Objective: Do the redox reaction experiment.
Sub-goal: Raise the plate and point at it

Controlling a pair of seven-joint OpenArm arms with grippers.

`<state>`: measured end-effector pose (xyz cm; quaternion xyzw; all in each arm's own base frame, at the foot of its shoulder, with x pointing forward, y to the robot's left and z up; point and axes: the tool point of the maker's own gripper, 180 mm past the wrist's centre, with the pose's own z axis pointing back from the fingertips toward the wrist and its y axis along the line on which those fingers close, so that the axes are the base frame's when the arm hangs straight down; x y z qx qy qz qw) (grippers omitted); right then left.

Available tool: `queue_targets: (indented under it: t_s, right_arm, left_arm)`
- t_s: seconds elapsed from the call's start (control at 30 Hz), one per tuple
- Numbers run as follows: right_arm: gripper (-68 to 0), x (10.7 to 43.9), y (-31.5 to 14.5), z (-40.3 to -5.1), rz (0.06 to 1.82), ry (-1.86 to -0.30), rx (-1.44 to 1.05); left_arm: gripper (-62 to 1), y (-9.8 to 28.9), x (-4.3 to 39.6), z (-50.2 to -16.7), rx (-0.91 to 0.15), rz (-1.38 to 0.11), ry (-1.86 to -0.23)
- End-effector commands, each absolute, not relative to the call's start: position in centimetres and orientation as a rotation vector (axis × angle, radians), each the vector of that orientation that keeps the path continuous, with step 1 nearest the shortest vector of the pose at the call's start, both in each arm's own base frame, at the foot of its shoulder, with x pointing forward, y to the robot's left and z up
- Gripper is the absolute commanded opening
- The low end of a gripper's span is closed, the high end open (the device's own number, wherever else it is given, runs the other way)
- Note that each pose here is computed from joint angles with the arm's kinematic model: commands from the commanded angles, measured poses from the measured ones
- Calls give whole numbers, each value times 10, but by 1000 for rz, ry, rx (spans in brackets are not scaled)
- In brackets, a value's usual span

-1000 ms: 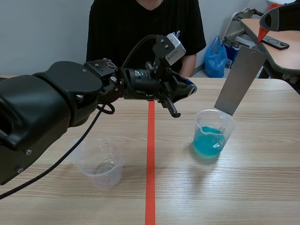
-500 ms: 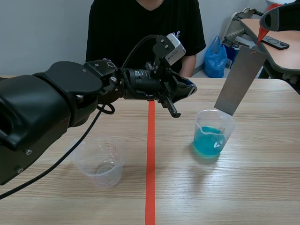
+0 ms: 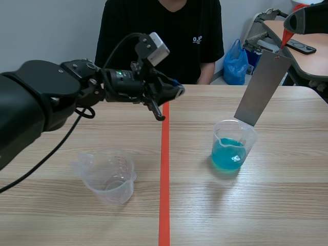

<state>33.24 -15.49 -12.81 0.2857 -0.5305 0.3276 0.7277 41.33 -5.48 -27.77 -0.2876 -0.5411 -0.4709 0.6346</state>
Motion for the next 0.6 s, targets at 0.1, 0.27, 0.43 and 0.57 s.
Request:
queue_targets:
  t_s: [0.1,0.27,0.43,0.57]
  right_arm:
    - [-660,333,-154,-109,745,-1220,635]
    - [-660,333,-154,-109,744,-1220,634]
    - [-660,333,-154,-109,744,-1220,634]
    - [-660,333,-155,-109,745,-1220,634]
  left_arm:
    - [-573,12,437,-260,-570,-1006,-1306]
    - [-573,88,435,-272,-466,-945,-1289]
    - [-573,161,414,-289,-393,-847,-1268]
    - [-573,210,387,-305,-351,-757,-1239]
